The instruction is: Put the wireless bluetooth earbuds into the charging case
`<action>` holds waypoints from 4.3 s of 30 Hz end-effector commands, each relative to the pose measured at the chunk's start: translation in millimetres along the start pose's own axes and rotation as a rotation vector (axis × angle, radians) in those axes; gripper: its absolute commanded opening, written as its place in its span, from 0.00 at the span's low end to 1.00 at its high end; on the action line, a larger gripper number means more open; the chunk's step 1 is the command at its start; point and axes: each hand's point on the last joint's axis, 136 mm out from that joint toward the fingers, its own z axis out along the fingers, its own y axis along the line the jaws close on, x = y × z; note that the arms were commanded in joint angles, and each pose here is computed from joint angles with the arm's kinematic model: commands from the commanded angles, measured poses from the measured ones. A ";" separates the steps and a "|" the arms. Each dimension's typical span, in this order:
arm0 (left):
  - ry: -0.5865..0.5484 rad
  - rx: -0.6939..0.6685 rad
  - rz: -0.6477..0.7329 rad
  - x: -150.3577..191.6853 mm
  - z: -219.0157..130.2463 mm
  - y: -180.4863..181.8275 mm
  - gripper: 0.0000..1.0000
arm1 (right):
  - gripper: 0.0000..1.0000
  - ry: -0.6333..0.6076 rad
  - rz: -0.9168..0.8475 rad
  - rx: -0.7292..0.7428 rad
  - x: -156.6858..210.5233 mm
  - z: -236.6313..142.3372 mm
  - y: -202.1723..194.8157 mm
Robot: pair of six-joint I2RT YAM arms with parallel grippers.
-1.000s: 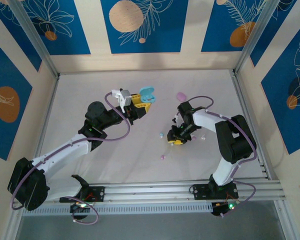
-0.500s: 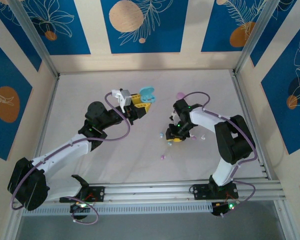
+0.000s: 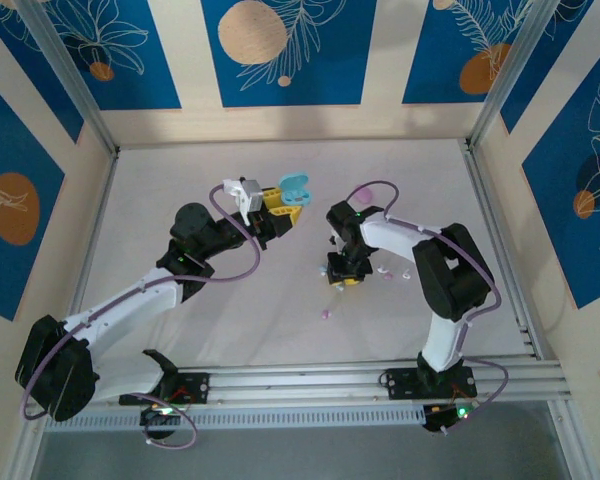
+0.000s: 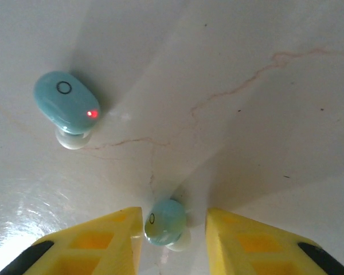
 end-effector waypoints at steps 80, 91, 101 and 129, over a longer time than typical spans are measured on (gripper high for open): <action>0.055 0.031 0.052 20.2 13.2 0.5 0.26 | 0.23 -0.350 -0.269 -1.215 -4.2 -328.7 83.1; 0.054 0.040 0.053 23.3 18.1 1.0 0.25 | 0.23 -0.384 -0.237 -1.158 -9.0 -342.9 94.5; 0.022 0.101 0.066 15.0 19.3 -10.7 0.25 | 0.23 -0.404 -0.343 -1.150 -0.3 -342.4 109.9; -0.038 0.177 0.050 -2.7 28.3 -23.0 0.25 | 0.23 -0.494 -0.431 -1.013 -3.5 -327.2 124.0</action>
